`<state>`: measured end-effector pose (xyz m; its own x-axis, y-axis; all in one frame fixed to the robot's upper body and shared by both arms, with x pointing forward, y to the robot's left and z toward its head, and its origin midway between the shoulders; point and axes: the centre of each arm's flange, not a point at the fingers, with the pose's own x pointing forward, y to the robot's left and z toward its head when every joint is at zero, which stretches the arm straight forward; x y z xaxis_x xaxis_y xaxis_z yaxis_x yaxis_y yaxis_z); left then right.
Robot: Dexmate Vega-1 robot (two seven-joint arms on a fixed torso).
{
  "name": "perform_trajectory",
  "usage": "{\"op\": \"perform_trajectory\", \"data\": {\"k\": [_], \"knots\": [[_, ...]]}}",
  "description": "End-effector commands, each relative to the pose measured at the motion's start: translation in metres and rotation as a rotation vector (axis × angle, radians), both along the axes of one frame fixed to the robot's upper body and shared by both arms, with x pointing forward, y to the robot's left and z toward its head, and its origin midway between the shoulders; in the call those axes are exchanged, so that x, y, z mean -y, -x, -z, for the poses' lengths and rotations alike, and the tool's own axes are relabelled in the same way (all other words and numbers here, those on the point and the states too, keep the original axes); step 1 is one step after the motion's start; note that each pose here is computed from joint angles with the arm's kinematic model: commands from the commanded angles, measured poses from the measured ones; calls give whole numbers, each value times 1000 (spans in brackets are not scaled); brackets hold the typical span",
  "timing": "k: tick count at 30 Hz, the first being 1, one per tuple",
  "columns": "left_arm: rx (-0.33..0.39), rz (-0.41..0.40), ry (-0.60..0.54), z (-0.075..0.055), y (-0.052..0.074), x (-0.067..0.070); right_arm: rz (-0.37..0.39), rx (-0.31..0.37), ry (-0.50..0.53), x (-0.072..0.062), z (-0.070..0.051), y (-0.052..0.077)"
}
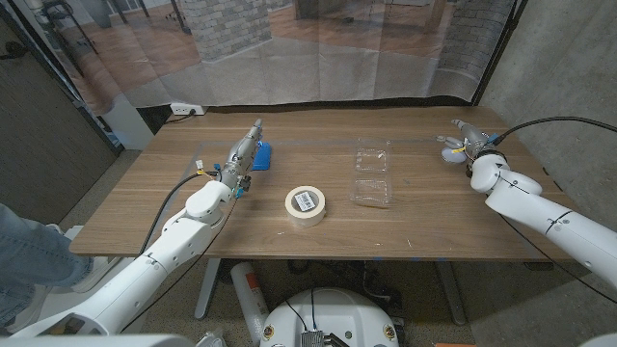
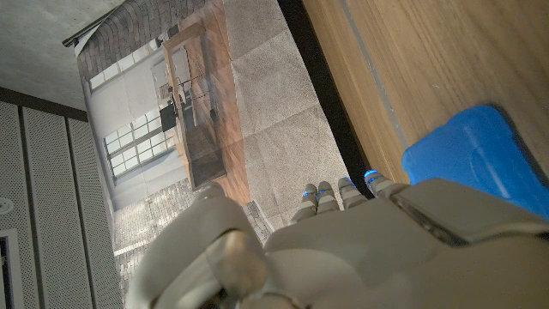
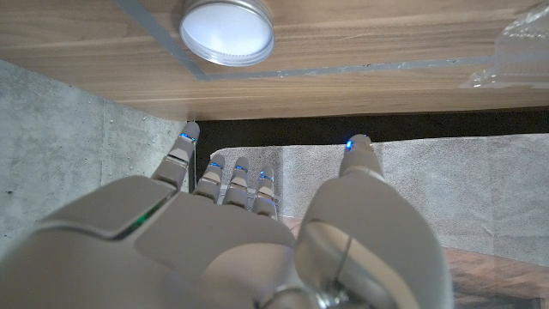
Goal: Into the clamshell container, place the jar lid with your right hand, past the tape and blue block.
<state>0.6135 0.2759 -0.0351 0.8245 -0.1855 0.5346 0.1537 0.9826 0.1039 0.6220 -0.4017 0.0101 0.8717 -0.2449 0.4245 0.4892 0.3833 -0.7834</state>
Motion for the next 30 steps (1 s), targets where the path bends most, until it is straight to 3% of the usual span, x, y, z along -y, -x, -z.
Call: {"op": "perform_trajectory", "data": {"k": [1,30], "knots": [[-4,7,-1,0,-2,0,22,-25,4,-1,1,-4],[-6,3,-5,0,0,-1,54,-85,13,5,2,-18]]}}
